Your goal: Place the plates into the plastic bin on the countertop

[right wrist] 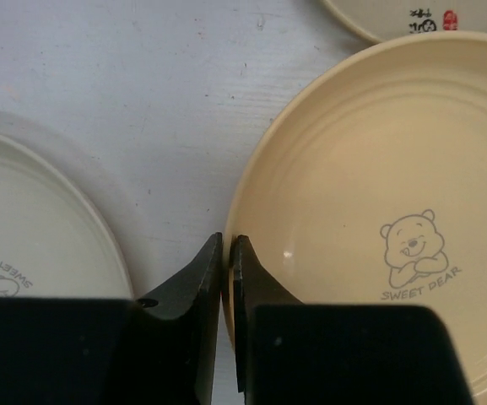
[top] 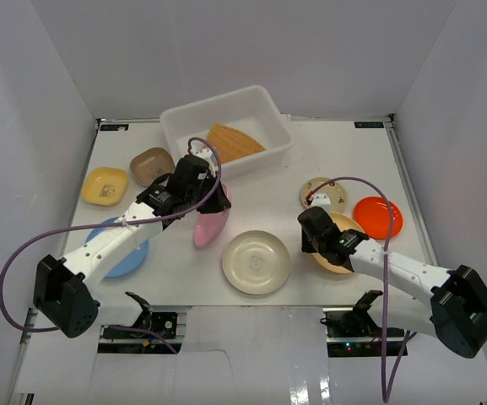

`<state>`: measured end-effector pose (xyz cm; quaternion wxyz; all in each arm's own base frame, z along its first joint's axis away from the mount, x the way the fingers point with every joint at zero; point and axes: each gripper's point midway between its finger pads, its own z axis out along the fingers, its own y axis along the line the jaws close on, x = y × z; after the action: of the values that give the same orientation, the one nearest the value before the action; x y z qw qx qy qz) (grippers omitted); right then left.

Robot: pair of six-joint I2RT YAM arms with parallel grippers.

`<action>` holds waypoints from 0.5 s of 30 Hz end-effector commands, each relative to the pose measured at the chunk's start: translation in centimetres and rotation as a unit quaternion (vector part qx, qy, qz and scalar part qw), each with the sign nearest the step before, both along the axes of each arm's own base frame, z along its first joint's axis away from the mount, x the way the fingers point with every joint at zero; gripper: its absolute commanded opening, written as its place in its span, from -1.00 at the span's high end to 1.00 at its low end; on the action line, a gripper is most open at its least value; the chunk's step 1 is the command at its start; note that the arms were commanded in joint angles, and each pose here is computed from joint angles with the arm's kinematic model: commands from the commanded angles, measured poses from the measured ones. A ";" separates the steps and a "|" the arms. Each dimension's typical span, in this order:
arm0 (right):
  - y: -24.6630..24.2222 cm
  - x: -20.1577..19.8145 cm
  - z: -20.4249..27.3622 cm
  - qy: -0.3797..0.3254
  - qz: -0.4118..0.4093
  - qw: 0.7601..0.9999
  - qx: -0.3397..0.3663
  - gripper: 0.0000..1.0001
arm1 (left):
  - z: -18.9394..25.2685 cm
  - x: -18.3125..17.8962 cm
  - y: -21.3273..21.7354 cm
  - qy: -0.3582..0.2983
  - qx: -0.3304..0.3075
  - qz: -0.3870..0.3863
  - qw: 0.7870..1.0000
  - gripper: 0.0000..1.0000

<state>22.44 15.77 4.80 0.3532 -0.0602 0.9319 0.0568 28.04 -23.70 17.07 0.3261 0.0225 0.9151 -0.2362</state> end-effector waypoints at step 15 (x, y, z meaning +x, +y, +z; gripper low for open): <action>2.9 -0.6 11.2 -0.096 0.041 0.984 0.146 0.84 | 19.0 16.2 -4.6 -0.246 0.056 0.039 0.967 1.00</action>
<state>21.59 17.61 12.95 0.4200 -0.0510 0.8908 0.1658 39.66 -29.47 39.30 0.5308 0.0518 0.8010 -0.2721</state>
